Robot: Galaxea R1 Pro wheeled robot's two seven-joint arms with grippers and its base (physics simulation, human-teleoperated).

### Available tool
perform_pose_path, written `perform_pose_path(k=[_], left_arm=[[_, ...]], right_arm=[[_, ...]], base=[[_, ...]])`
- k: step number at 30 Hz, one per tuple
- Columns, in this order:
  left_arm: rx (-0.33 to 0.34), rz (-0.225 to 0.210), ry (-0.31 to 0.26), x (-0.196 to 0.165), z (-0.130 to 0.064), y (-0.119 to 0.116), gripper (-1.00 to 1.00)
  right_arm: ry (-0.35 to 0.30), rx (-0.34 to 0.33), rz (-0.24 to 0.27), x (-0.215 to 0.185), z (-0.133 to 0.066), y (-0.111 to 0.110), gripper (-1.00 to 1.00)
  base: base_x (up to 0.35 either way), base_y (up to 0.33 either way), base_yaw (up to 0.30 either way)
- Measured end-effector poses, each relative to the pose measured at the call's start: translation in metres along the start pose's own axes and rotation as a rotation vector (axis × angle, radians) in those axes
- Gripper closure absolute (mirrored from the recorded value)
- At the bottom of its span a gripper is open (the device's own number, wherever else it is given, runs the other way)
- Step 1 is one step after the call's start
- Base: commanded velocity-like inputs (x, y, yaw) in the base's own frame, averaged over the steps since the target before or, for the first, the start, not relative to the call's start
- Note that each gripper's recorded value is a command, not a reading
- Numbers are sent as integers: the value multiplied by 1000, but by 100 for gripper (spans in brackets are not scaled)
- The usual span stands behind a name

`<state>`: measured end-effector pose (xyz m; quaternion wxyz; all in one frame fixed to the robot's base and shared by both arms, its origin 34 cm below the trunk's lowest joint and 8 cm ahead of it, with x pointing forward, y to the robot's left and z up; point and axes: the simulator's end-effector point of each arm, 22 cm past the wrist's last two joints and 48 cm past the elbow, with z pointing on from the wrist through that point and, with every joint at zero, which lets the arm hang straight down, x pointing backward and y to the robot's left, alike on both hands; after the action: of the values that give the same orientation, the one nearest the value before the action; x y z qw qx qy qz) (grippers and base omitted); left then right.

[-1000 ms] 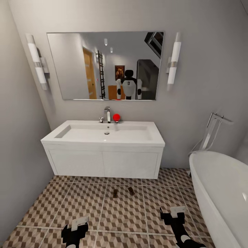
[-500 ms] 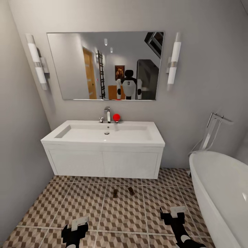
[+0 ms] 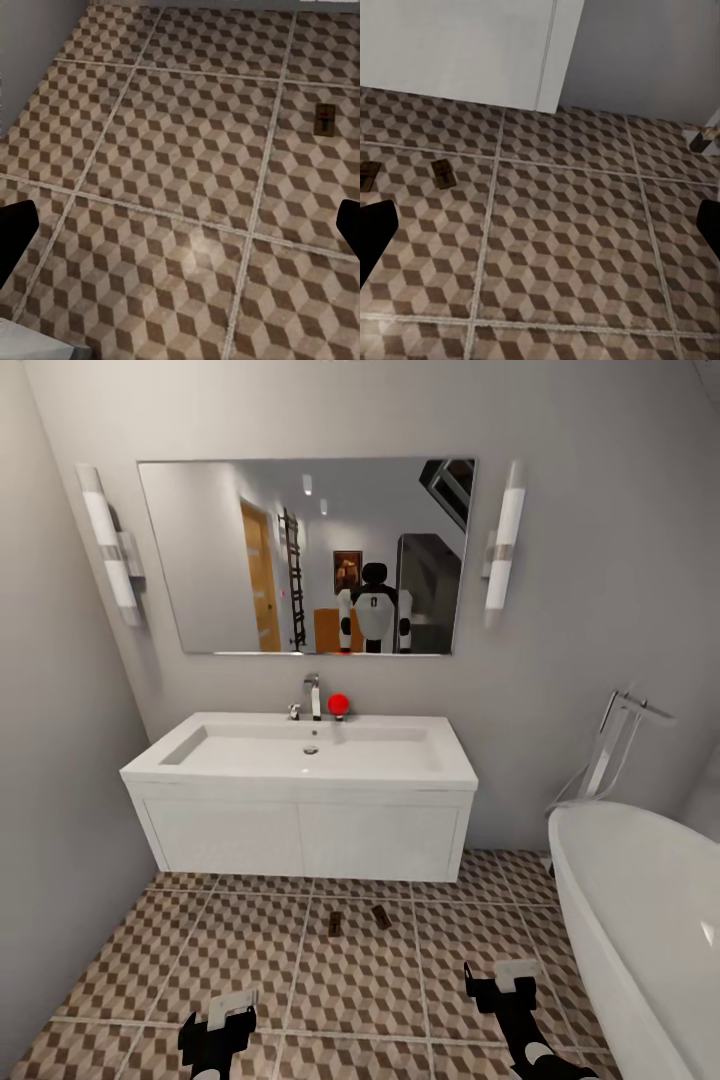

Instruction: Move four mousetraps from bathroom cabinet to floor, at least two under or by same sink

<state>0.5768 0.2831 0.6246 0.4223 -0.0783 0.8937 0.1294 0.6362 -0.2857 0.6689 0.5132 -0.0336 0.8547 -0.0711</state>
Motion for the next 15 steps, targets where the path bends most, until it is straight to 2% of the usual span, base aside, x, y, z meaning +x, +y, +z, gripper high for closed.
perform_pose_path(k=[15], left_arm=[[-1,0,0,-16,-14,4,-100]], right_arm=[[0,0,0,-19,-11,-3,-100]], base=[[0,0,0]])
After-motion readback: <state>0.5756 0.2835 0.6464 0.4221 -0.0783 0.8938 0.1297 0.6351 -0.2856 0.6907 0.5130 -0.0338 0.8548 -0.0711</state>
